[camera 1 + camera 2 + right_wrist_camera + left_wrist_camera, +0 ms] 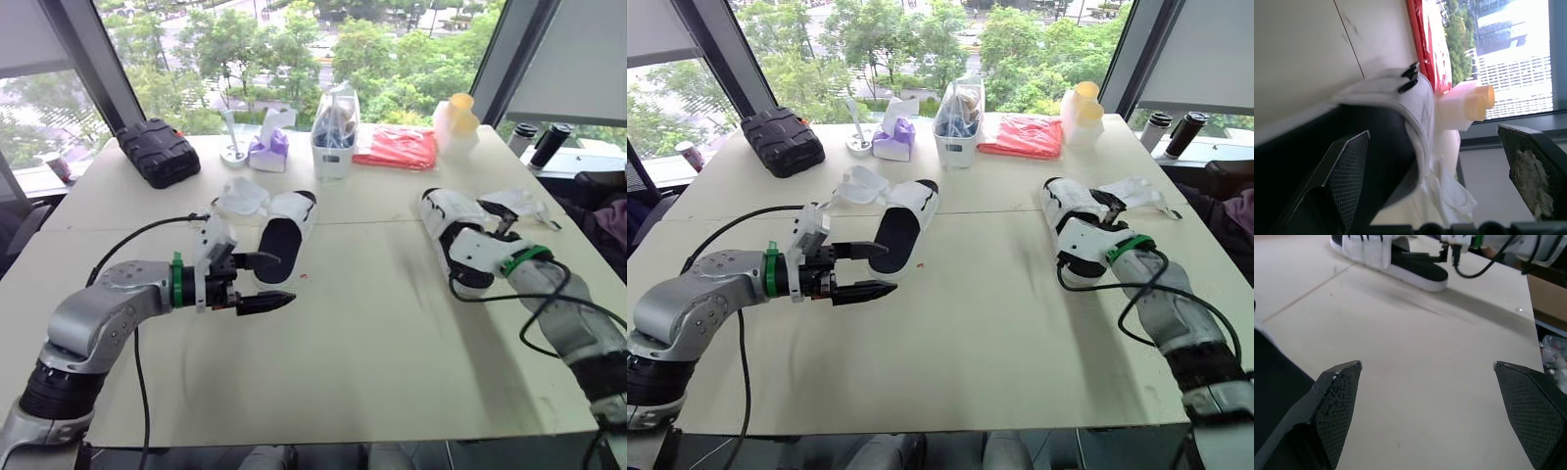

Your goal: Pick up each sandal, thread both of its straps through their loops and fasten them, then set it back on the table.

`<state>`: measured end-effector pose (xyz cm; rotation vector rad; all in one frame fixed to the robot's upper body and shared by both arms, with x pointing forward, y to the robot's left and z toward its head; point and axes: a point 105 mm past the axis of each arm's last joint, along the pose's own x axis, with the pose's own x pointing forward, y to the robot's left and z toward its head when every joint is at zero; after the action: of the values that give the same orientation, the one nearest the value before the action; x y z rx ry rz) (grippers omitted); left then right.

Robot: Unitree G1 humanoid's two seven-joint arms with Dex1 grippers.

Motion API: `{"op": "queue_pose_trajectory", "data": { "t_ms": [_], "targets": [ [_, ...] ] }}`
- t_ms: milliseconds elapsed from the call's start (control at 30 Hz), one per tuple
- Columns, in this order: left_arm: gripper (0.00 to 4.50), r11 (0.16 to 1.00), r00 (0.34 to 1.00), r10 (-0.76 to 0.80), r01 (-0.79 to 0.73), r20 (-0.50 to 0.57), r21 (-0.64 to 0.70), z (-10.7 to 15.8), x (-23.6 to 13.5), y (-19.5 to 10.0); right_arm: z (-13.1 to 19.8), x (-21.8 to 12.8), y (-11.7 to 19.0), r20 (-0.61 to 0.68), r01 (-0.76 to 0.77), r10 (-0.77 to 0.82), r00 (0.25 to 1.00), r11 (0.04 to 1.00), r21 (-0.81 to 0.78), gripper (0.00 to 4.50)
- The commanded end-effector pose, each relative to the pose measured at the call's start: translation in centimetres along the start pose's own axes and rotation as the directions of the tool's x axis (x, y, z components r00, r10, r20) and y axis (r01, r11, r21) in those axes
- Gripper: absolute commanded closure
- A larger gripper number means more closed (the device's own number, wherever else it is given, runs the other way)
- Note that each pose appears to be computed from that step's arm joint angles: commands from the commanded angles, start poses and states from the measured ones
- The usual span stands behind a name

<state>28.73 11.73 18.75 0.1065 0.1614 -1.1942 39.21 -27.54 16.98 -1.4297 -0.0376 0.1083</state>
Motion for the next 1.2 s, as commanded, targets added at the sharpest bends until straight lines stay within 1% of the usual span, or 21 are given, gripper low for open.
{"op": "queue_pose_trajectory", "data": {
  "t_ms": [33,200,267,300,333,400,433,467,500,533,667,700,733,767,800,833,900,933,1000,1033,1200],
  "targets": [
    [0.00,0.996,0.998,0.039,-0.044,0.056,0.080,1.7,0.2,0.1,0.2,2.8,0.1,-0.001,0.007,-0.008,1.000,0.996,-0.086,0.01],
    [0.00,0.988,0.991,0.114,-0.121,0.075,0.098,1.2,0.5,0.7,0.1,5.5,0.3,-0.047,-0.012,0.005,0.999,0.988,-0.154,0.01],
    [0.00,0.984,0.986,0.149,-0.156,0.080,0.088,0.8,0.1,0.9,-0.1,5.9,0.5,-0.073,-0.032,0.018,0.997,0.982,-0.185,0.54],
    [0.00,0.981,0.982,0.167,-0.174,0.083,0.082,0.6,-0.1,1.0,-0.2,6.1,0.5,-0.086,-0.037,0.020,0.996,0.980,-0.196,0.89],
    [0.00,0.979,0.980,0.179,-0.185,0.084,0.079,0.5,-0.3,1.1,-0.2,6.2,0.5,-0.094,-0.040,0.021,0.995,0.978,-0.204,1.37],
    [0.00,0.978,0.978,0.190,-0.197,0.087,0.073,0.4,-0.4,1.0,0.0,6.3,0.5,-0.087,-0.038,0.019,0.996,0.976,-0.212,2.45],
    [0.00,0.977,0.977,0.195,-0.201,0.085,0.068,0.2,-0.5,1.0,-0.1,6.4,0.5,-0.096,-0.049,0.029,0.995,0.976,-0.215,2.90],
    [0.00,0.977,0.976,0.199,-0.205,0.083,0.064,0.1,-0.6,0.9,0.0,6.5,0.2,-0.099,-0.045,0.024,0.995,0.976,-0.214,3.48],
    [0.00,0.976,0.976,0.202,-0.207,0.082,0.062,0.0,-0.7,0.8,0.0,6.6,0.0,-0.102,-0.041,0.020,0.995,0.976,-0.214,3.92],
    [0.00,0.976,0.974,0.208,-0.213,0.086,0.054,0.0,-0.8,0.7,0.1,6.6,-0.1,-0.098,-0.038,0.016,0.995,0.974,-0.221,4.48],
    [0.00,0.976,0.974,0.208,-0.212,0.092,0.047,0.0,-0.6,0.7,0.1,6.6,-0.3,-0.091,-0.037,0.016,0.996,0.972,-0.232,4.48],
    [0.00,0.976,0.975,0.205,-0.211,0.089,0.056,0.0,-0.6,0.7,0.4,6.6,-0.6,-0.068,-0.021,0.006,0.998,0.974,-0.225,4.48],
    [0.00,0.975,0.974,0.208,-0.214,0.092,0.057,0.1,-0.7,0.9,1.2,6.4,-1.3,0.004,0.018,-0.018,1.000,0.979,-0.202,4.48],
    [0.00,0.974,0.972,0.213,-0.219,0.095,0.055,0.3,-0.9,1.0,2.4,5.9,-1.9,0.118,0.055,-0.033,0.992,0.981,-0.188,4.48],
    [0.00,0.974,0.971,0.217,-0.222,0.097,0.053,0.4,-1.1,1.2,3.2,5.4,-2.3,0.198,0.078,-0.042,0.979,0.981,-0.180,4.48],
    [0.00,0.973,0.971,0.219,-0.224,0.094,0.050,0.3,-1.3,1.3,4.4,4.1,-2.5,0.320,0.085,-0.023,0.947,0.979,-0.183,4.48],
    [0.00,0.974,0.973,0.216,-0.221,0.084,0.047,0.1,-1.5,1.4,5.8,1.9,-2.2,0.475,0.066,0.037,0.879,0.978,-0.198,4.48],
    [0.00,0.976,0.974,0.211,-0.215,0.078,0.044,0.0,-1.5,1.4,6.2,0.8,-1.9,0.527,0.051,0.074,0.847,0.974,-0.220,4.48],
    [0.00,0.981,0.980,0.187,-0.190,0.067,0.036,-0.3,-1.3,1.3,6.9,-1.1,-1.3,0.606,0.019,0.153,0.781,0.963,-0.267,4.48],
    [0.00,0.983,0.982,0.179,-0.181,0.064,0.034,-0.4,-1.2,1.2,7.1,-1.6,-1.2,0.622,0.015,0.170,0.764,0.960,-0.280,4.48],
    [0.00,0.993,0.992,0.117,-0.118,0.045,0.022,-1.0,-0.4,0.6,10.5,-5.6,0.0,0.781,0.093,0.294,0.551,0.908,-0.408,4.48]
  ]
}}
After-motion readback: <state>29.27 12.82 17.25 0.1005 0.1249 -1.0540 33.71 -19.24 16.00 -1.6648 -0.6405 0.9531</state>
